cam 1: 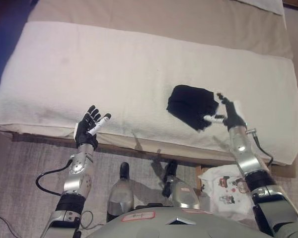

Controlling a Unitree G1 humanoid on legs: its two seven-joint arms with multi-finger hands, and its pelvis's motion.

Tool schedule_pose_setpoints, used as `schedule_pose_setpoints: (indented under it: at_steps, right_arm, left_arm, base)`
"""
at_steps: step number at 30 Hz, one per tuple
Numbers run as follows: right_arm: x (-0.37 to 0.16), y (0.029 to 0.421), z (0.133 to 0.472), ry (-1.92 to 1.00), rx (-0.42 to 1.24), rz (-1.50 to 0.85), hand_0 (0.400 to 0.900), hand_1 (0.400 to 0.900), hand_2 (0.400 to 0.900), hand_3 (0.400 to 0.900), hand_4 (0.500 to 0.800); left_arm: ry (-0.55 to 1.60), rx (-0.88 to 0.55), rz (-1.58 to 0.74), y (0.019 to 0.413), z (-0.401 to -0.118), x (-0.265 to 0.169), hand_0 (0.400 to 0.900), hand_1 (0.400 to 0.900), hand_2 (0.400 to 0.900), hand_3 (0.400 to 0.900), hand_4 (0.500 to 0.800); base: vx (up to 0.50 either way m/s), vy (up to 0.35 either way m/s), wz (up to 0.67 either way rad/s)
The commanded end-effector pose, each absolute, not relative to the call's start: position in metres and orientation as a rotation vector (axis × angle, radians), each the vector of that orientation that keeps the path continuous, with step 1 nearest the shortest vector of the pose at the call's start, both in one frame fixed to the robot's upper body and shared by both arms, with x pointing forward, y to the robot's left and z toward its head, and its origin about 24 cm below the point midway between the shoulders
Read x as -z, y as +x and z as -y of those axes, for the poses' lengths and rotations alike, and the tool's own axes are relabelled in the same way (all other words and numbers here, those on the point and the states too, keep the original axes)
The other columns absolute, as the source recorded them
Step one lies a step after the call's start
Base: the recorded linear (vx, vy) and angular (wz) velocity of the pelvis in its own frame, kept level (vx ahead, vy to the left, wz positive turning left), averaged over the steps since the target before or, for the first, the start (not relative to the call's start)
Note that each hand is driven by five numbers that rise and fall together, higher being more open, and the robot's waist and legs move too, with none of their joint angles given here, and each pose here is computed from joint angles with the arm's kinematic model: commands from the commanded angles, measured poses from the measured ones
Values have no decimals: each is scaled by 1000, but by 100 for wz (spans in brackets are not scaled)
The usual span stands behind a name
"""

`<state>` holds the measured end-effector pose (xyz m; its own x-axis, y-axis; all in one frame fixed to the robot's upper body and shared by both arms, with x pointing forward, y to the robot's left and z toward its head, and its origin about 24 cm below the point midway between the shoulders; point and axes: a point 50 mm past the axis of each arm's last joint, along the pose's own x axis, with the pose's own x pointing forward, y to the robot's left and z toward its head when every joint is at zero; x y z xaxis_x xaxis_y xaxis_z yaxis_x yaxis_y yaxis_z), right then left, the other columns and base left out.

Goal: Put the clothes on the bed into the basket.

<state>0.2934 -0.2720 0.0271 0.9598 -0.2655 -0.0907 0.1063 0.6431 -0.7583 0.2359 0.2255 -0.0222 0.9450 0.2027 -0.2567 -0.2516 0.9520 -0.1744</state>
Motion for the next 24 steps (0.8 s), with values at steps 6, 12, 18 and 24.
schedule_pose_setpoints:
  at_steps: [6, 12, 18, 24]
  right_arm:
    - [-162, 368, 279, -1049, 390, 166, 900, 900, 900, 900, 800]
    - [-213, 389, 291, -1068, 467, 160, 900, 900, 900, 900, 800]
    - [-228, 397, 290, -1016, 474, 125, 900, 900, 900, 900, 800]
    - [-231, 402, 285, -907, 488, 121, 900, 900, 900, 900, 800]
  left_arm:
    - [-276, -102, 202, 294, -200, -72, 900, 900, 900, 900, 800]
    - [-317, -71, 287, 300, -192, -93, 900, 900, 900, 900, 800]
    - [-321, -20, 336, 306, -181, -110, 900, 900, 900, 900, 800]
    - [-330, 7, 372, 313, -172, -123, 900, 900, 900, 900, 800]
  base:
    - [-46, -49, 4]
    - [-44, -22, 3]
    - [-7, -19, 8]
    - [4, 8, 9]
